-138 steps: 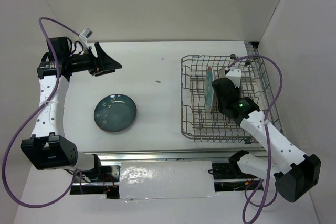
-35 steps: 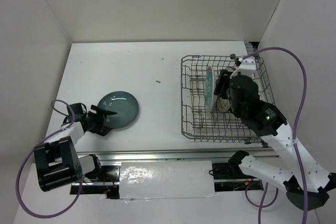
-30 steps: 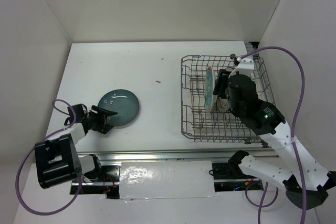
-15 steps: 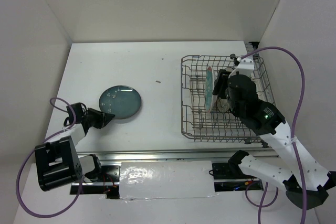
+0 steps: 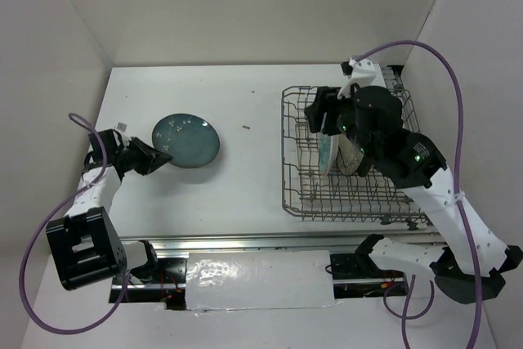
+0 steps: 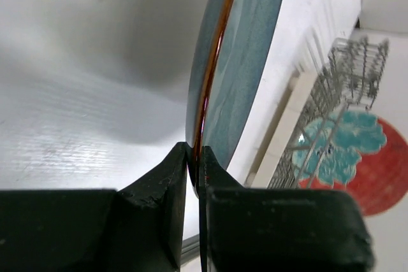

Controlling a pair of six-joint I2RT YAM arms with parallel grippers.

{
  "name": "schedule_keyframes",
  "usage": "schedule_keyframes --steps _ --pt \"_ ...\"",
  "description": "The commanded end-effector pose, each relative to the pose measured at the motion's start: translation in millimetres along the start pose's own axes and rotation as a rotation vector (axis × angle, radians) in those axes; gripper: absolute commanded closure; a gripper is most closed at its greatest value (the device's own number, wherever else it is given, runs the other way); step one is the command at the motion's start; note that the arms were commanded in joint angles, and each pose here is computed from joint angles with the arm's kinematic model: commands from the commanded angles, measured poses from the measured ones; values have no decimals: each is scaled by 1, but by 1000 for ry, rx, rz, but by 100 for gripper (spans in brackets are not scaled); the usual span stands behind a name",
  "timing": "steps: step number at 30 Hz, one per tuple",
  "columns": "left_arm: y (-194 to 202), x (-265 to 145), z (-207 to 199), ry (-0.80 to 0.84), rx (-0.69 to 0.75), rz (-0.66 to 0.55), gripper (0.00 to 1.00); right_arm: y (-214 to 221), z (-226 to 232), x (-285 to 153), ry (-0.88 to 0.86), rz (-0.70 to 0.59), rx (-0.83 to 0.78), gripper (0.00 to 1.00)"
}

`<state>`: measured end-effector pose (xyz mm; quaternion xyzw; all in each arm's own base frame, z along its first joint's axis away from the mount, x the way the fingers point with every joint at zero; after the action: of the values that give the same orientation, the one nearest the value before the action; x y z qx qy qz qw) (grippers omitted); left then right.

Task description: Load the plates into the dish rack

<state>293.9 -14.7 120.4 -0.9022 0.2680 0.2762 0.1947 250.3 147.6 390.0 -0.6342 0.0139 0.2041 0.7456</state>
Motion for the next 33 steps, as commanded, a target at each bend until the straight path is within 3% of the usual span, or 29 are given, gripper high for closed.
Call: schedule_keyframes --steps 1,8,15,18,29,33 --pt "-17 -26 -70 251 232 11 100 -12 42 -1 -202 42 -53 35" --pt "-15 -60 -116 384 407 67 100 9 110 25 -461 212 -136 28" --pt "-6 -97 -162 583 528 184 100 32 133 79 -437 276 -77 26" --pt "-1 -108 -172 639 548 216 100 41 136 104 -394 291 -53 1" --pt "8 -132 -191 740 608 255 100 41 150 133 -570 316 73 7" --pt "13 -134 -192 758 609 275 100 38 167 132 -708 328 114 10"
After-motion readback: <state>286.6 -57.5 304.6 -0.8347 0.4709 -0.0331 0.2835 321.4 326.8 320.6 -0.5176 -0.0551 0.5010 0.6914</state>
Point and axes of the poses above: each gripper's point midway between its finger pads, its own x axis out along the fingers, its own z axis along the line the jaws close on, y = z × x, the point moved 2 cm from there along -x, back along the fingers, and after that the axes turned 1 degree about x, right-handed, at the moved point
